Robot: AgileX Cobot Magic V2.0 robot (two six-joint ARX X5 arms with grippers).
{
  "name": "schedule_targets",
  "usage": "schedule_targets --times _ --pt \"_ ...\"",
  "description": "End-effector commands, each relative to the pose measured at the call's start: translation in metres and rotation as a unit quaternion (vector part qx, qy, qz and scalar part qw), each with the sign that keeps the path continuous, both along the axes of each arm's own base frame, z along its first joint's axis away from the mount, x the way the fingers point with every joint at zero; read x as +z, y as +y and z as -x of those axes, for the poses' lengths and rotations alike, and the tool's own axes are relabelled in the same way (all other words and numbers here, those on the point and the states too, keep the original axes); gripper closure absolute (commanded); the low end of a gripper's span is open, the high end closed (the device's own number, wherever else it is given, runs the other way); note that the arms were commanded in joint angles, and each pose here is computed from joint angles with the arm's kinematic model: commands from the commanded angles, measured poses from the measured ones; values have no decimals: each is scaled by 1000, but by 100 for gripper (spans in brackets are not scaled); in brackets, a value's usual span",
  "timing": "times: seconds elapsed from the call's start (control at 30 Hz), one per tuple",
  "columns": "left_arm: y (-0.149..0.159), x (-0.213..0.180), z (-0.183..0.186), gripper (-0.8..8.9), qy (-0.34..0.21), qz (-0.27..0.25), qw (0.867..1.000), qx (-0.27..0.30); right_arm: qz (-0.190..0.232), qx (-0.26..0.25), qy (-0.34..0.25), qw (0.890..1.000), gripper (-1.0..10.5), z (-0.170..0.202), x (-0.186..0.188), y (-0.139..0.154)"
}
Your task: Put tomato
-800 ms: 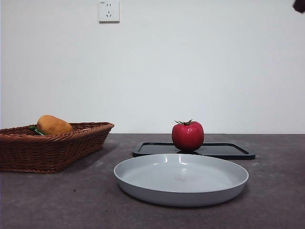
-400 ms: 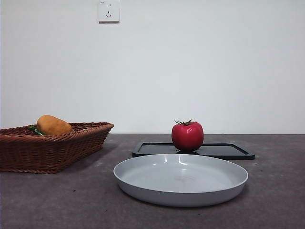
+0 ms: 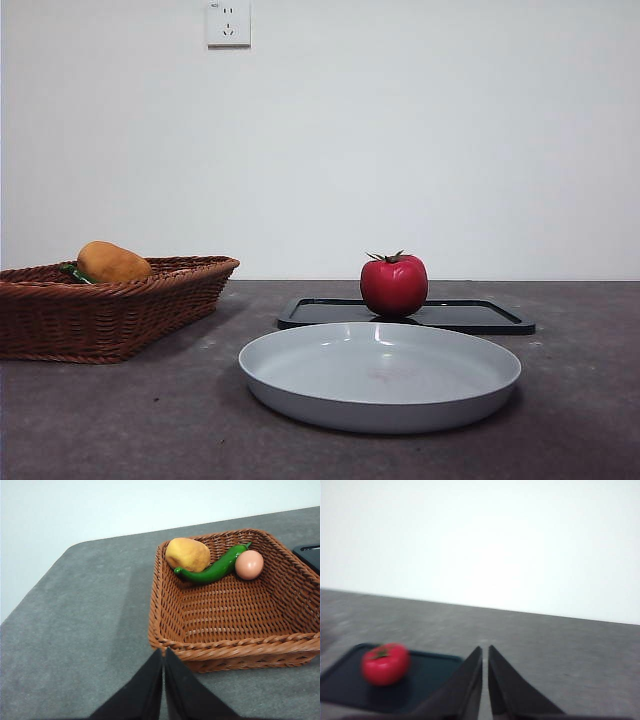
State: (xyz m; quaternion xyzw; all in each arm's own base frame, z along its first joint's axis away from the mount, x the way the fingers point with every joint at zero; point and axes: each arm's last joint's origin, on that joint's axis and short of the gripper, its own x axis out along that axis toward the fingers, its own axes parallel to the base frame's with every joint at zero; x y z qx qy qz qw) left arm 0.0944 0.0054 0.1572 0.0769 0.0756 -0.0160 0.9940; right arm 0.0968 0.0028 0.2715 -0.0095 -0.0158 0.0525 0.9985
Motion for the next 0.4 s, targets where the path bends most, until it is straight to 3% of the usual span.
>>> schedule_targets --times 0.03,0.13,0.4 --pt "0 -6 0 806 20 4 1000 0 -18 -34 -14 999 937 -1 -23 -2" --pt "0 -6 0 806 20 4 1000 0 -33 -58 -17 998 937 0 -49 -4" --pt "0 -6 0 806 20 4 1000 0 -45 -58 3 997 937 -1 -96 -3"
